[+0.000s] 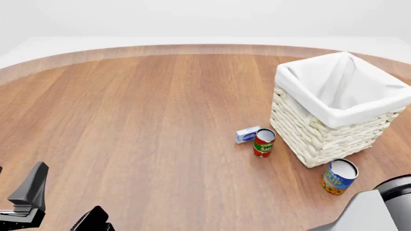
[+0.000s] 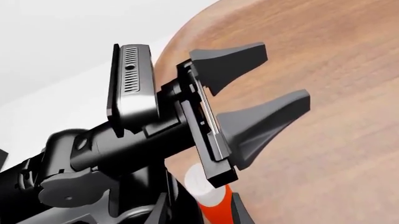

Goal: Pick up the ketchup, and put it in the basket.

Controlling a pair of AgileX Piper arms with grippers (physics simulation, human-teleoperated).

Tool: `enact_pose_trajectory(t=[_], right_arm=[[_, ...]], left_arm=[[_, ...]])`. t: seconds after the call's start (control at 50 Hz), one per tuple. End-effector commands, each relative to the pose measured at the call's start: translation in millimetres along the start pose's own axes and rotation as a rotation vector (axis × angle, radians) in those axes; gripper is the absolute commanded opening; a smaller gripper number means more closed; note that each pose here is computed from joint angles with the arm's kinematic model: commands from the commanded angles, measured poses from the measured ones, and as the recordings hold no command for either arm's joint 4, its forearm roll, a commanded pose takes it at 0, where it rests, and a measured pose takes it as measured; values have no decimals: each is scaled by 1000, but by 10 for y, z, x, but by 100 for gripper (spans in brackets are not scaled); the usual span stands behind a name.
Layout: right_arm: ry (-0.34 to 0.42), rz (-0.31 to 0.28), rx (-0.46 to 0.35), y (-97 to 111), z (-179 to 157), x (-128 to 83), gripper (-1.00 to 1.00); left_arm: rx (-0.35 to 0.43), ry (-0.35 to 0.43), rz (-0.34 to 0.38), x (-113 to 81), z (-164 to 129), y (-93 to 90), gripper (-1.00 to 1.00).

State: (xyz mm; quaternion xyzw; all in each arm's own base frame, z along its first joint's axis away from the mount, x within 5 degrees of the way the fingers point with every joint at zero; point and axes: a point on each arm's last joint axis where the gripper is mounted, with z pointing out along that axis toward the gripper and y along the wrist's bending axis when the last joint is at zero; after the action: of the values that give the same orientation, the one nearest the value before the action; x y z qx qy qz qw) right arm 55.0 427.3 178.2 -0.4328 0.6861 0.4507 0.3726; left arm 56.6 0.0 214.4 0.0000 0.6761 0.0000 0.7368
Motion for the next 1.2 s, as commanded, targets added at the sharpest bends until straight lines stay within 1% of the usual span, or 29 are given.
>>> enact_pose_trajectory(t=[0.02, 0.54, 0.62, 0.64, 1.0, 1.2], right_arm=[[9, 2, 10, -40, 89, 21, 100], [28, 11, 35, -141, 283, 58, 100], [29, 10, 30, -119, 269, 71, 100], [26, 11, 27, -111, 253, 66, -100], [13, 7, 18, -72, 190, 27, -100], [-5, 3, 19, -79, 125, -56, -100]], left_arm=[[0, 0, 0, 0, 0, 0, 100], [0, 0, 0, 0, 0, 0, 100], [0, 0, 0, 0, 0, 0, 100], [0, 0, 0, 0, 0, 0, 100], [0, 0, 0, 0, 0, 0, 100], [0, 0, 0, 0, 0, 0, 100]])
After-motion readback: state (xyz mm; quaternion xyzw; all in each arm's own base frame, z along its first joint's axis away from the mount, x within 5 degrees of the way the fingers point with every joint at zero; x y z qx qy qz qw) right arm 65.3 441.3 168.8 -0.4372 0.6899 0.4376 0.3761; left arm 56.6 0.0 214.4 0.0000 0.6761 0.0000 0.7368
